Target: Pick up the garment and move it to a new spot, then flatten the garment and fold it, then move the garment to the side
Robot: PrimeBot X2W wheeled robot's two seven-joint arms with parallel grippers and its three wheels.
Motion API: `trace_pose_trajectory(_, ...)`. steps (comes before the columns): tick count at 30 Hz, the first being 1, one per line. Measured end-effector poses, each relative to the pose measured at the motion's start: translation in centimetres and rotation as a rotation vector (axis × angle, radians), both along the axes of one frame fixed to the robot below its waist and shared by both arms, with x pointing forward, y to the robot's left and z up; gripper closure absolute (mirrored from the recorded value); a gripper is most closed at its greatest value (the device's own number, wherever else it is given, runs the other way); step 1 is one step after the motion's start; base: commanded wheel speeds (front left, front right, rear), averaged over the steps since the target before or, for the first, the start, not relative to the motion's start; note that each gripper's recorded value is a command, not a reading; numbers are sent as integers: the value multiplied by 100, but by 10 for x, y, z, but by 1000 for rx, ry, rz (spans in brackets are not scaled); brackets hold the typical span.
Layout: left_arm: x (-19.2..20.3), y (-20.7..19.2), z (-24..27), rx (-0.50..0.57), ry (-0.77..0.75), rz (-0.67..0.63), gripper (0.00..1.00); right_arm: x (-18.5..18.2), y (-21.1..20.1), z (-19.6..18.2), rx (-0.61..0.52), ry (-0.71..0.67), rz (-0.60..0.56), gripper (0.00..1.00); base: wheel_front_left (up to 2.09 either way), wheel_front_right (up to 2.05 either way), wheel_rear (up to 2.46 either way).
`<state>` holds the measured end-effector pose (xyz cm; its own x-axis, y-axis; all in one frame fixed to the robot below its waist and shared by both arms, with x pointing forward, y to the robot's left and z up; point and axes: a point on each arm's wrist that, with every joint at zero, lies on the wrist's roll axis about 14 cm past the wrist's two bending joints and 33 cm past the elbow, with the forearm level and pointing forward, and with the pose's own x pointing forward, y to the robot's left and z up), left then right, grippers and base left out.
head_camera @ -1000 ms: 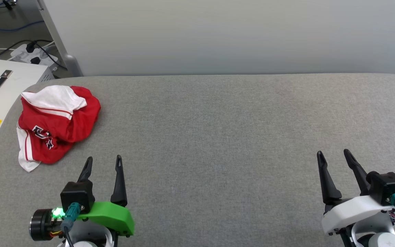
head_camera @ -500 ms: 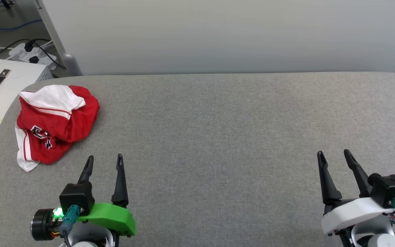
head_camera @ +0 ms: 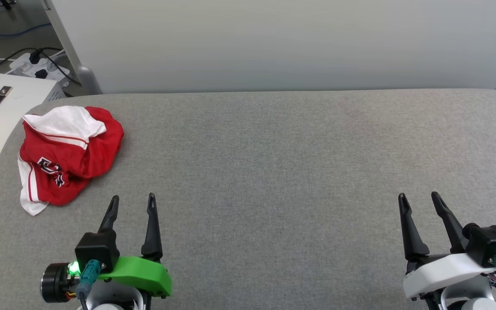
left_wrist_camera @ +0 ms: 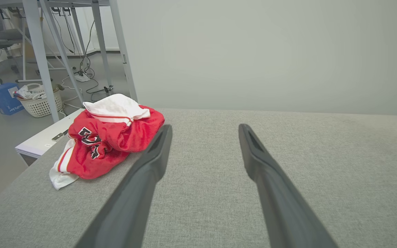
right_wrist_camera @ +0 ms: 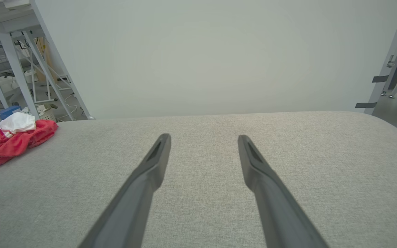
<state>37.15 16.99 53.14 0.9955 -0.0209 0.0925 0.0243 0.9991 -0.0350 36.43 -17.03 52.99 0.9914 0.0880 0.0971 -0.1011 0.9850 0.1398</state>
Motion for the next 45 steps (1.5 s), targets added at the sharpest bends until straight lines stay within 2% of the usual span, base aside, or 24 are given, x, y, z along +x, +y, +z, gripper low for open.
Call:
trace_pose_trajectory(14,-6,14,1,-10,-17,44,0,6,18,5,17,-33,53,0,0,0,0)
trace_pose_trajectory(28,-30,70,-3,-48,-21,229,0,24,70,3,23,-46,204,0,0,0,0)
trace_pose_trajectory(45,-83,138,-7,-77,-31,475,0,36,151,3,48,-76,434,0,0,0,0)
